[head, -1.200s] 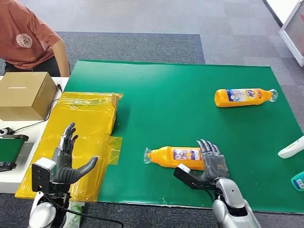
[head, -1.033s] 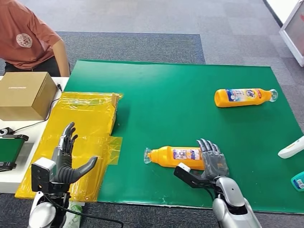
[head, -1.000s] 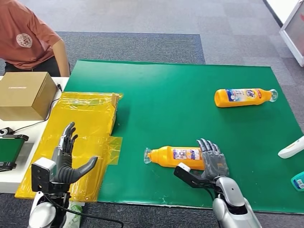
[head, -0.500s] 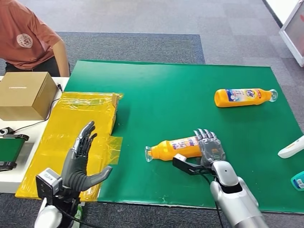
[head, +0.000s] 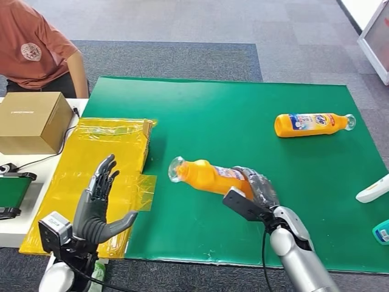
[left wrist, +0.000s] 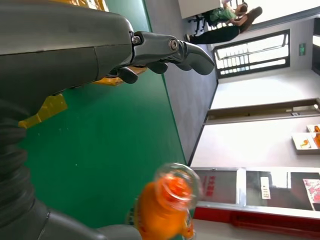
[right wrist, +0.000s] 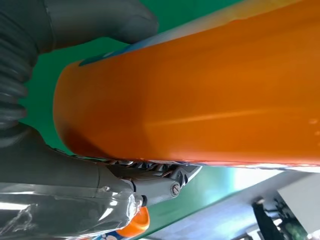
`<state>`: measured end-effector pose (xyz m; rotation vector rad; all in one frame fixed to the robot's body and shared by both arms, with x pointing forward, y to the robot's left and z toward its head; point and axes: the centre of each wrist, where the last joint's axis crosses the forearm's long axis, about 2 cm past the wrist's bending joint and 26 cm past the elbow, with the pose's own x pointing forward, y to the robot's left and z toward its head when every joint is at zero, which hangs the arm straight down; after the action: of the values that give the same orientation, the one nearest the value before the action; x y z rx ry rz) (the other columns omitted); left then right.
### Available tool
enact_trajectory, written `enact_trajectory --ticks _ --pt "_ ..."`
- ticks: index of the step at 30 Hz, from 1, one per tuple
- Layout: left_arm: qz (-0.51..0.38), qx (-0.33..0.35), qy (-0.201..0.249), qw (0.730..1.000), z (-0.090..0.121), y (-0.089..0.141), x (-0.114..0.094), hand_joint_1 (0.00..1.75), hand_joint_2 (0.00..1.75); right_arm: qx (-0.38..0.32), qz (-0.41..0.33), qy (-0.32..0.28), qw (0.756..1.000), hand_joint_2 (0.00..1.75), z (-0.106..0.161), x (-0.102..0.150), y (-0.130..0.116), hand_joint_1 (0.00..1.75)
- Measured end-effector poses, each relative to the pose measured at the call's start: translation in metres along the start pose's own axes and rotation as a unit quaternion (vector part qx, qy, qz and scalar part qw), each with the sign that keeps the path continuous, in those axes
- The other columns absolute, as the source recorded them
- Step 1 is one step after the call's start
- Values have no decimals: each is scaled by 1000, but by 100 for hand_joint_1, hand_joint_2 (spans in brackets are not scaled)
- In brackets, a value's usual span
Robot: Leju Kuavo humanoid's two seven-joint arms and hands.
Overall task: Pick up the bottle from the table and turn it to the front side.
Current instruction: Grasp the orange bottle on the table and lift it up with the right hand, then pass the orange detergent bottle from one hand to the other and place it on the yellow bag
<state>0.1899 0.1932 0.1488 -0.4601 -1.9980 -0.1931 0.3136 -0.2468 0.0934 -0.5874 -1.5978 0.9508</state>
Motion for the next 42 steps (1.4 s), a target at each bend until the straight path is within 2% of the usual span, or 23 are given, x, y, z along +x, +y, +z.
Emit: enact_trajectory --ticks 5,8,11,14,20,23,27,28,35,42 --pt "-3 7 1 1000 1 3 0 0 175 -30 -40 -17 999 175 1 5 -14 175" --pt "-1 19 -1 1000 1 6 0 0 175 -48 -129 -36 990 175 4 6 -18 175" --pt "2 33 -1 999 1 10 -2 0 175 -73 -238 -59 967 175 6 10 -26 175" --pt "19 37 -2 999 -2 14 -4 0 175 -96 -285 -80 950 175 8 16 -31 175" --pt "71 -32 26 997 -17 12 -15 0 175 -109 -253 -104 956 175 9 39 -19 175" --pt "73 -43 30 996 -18 11 -17 0 175 -106 -248 -108 957 175 9 43 -16 175" --pt "103 -145 48 983 -41 -13 -29 0 175 -44 -219 -163 961 175 16 90 32 175" --pt "107 -164 48 979 -46 -16 -29 0 175 -35 -215 -168 961 175 18 95 38 175" --pt "85 -244 53 965 -69 -31 -25 0 175 -4 -201 -166 965 175 13 103 55 175" --pt "53 -275 57 958 -80 -36 -23 0 175 26 -192 -152 969 175 12 101 72 175"
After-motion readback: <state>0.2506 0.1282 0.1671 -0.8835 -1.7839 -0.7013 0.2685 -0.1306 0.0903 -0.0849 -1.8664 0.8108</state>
